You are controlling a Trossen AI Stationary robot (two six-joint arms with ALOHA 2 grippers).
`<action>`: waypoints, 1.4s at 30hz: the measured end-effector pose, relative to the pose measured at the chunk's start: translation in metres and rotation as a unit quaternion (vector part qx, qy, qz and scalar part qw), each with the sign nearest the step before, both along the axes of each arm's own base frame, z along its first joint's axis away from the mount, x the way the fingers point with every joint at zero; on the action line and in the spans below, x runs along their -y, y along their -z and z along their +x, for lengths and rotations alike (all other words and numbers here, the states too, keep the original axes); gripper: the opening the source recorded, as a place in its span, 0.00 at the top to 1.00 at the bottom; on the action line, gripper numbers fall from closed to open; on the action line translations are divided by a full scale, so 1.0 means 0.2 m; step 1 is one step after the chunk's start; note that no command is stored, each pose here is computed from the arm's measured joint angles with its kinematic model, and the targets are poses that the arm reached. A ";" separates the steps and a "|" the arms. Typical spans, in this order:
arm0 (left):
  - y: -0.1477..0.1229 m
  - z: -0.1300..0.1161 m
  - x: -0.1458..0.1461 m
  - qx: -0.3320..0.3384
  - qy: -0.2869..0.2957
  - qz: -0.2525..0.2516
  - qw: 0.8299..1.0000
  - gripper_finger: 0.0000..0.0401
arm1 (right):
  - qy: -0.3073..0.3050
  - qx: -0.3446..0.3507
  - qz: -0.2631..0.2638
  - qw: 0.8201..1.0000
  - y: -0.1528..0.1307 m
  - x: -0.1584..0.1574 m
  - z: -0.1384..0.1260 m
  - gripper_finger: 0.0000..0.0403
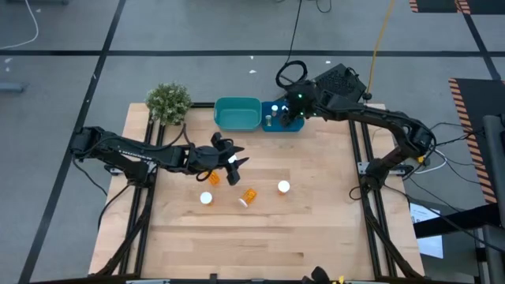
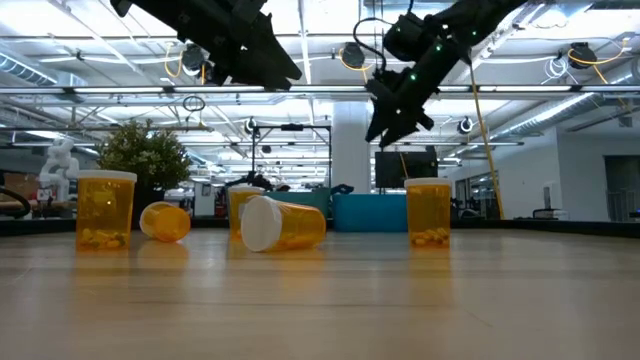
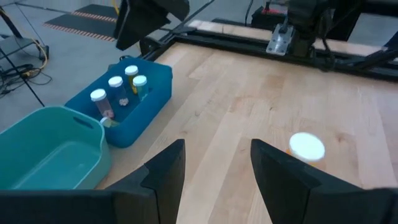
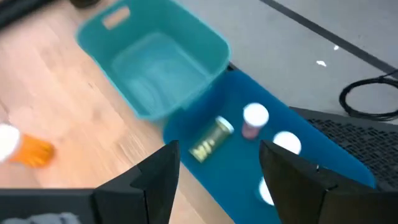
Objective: Pick and place medicine bottles into bin by pill shape (circle, oval)
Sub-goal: Adjust the small yellow tablet bottle in the blue bin
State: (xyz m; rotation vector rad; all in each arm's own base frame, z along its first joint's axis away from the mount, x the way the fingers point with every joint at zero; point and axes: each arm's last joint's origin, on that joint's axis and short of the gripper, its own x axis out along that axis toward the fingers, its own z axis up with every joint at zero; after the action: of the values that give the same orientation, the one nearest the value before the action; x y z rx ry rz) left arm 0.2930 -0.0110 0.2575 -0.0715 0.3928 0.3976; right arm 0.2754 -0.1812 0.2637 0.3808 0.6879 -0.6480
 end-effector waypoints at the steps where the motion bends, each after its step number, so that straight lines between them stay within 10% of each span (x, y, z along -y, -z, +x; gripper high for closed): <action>1: 0.00 0.00 0.00 0.004 0.001 0.001 1.000 0.54 | 0.007 0.008 0.004 1.000 -0.01 0.00 0.00 0.47; 23: -0.01 0.00 -0.09 0.001 -0.021 0.022 1.000 0.54 | 0.029 -0.061 0.096 0.993 0.21 0.24 0.32 0.47; 42: 0.02 -0.01 -0.08 -0.023 -0.028 0.003 0.999 0.54 | 0.036 -0.053 0.138 0.988 0.33 0.32 0.33 0.47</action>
State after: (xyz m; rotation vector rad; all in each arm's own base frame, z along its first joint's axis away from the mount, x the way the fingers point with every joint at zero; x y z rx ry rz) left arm 0.2913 0.0059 0.2538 -0.0670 0.4356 0.4563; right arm 0.3412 -0.2461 0.1977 0.6333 0.8720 -0.6465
